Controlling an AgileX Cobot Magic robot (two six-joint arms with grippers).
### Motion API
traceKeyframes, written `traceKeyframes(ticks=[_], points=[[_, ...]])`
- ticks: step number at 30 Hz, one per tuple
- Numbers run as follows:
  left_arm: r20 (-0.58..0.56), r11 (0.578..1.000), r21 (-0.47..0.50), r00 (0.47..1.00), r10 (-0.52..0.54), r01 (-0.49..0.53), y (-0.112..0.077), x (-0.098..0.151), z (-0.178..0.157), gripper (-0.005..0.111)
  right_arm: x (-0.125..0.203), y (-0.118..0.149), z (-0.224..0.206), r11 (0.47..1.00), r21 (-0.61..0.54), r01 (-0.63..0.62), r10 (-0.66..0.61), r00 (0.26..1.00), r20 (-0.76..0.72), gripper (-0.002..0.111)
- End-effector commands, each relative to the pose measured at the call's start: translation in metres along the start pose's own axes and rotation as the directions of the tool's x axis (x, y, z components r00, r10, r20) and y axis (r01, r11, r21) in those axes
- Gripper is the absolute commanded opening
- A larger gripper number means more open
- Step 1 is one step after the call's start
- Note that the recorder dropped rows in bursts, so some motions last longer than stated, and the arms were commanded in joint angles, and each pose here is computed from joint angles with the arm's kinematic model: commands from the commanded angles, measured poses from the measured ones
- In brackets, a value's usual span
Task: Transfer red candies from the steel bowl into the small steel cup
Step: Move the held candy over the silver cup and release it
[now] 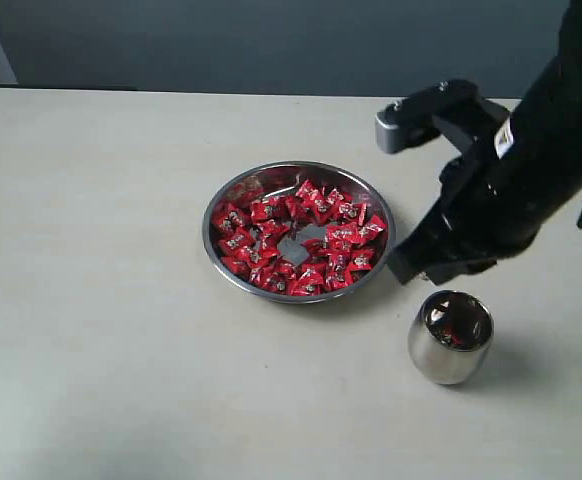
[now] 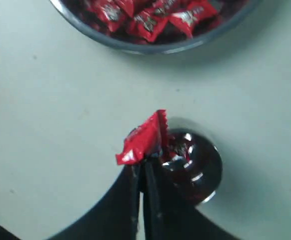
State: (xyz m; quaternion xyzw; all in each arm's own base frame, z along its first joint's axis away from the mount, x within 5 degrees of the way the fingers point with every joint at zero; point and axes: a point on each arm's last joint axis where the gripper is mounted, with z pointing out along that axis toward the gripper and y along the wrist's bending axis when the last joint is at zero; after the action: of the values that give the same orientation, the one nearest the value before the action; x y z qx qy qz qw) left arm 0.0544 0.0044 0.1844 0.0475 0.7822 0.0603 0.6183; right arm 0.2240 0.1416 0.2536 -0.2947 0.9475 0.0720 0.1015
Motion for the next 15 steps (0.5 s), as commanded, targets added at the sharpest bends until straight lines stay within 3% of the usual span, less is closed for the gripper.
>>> traceKeyframes(ticks=[1,8,10,12,15], points=[[0.012,1.000,0.000,1.000,-0.005,0.005,0.000,-0.001,0.000,0.000,0.019,-0.007,0.022,0.998,0.052,-0.047,0.049,0.999,-0.025,0.001],[0.012,1.000,0.000,1.000,-0.005,0.005,0.000,-0.001,0.000,0.000,0.023,-0.008,0.033,0.997,0.063,-0.043,0.044,0.999,-0.011,0.003],[0.012,1.000,0.000,1.000,-0.005,0.005,0.000,-0.001,0.000,0.000,0.024,-0.010,0.033,0.996,0.082,-0.029,0.031,0.999,-0.024,0.016],[0.012,1.000,0.000,1.000,-0.005,0.005,0.000,-0.001,0.000,0.000,0.028,-0.013,0.033,0.993,0.118,-0.017,0.025,0.997,-0.067,0.037],[0.012,1.000,0.000,1.000,-0.005,0.005,0.000,-0.001,0.000,0.000,0.030,-0.014,0.032,0.991,0.130,-0.010,0.021,0.996,-0.084,0.042]])
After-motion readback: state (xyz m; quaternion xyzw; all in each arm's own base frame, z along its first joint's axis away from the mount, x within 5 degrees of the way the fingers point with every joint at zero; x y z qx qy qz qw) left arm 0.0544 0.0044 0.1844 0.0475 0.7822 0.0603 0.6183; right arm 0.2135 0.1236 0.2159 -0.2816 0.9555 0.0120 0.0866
